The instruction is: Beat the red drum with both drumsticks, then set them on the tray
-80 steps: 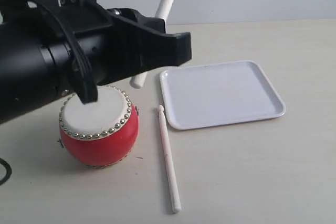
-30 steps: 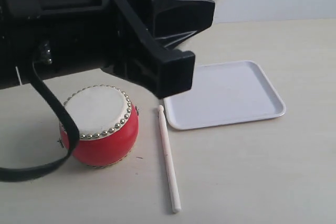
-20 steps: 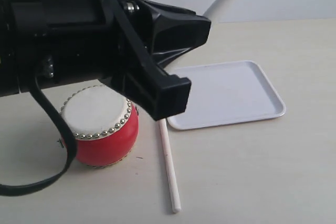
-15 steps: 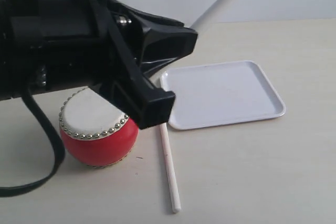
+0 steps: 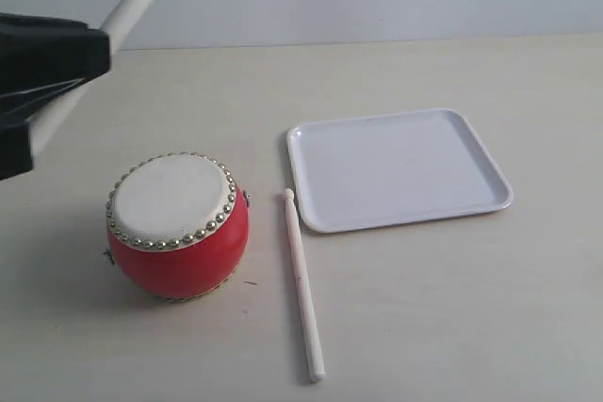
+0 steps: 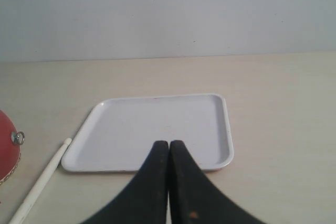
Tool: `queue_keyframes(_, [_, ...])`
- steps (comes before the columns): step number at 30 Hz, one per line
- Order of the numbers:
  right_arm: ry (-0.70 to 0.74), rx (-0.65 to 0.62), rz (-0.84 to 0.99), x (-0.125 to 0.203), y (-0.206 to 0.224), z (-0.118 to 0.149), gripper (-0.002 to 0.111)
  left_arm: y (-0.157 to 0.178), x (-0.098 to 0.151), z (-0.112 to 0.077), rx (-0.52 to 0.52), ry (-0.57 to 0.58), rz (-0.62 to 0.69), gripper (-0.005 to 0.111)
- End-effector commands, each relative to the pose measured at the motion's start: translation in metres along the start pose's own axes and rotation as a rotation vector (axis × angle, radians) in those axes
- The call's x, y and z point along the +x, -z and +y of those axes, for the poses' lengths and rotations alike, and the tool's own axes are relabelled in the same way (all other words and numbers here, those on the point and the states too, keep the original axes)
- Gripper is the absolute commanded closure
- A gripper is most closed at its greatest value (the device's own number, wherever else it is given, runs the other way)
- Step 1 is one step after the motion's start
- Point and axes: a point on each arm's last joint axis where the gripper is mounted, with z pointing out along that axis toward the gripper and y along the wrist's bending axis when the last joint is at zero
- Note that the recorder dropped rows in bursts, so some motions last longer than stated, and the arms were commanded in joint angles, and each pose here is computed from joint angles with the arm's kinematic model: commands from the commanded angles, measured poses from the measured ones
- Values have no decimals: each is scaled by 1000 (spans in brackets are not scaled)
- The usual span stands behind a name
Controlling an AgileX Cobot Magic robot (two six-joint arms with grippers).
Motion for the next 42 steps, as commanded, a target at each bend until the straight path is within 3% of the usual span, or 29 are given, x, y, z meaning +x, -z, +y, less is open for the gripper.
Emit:
queue_keyframes(1, [3,7,-9,1,0,-1,108,24,13,9,-54,17,29,107])
queue_keyframes(14, [3,7,-9,1,0,-1,108,31,60,13,-79,106,105,107])
queue_keyframes(34, [7,8,-9,1,0,-1,108,31,61,13,-76,100,100,107])
queue_keyframes(37, [76,26,-84,-6,0,-2,108,31,61,13,-76,100,100,107])
queue_keyframes(42, [6,19,-216,-18,2,-2,108,31,61,13,-76,100,100,107])
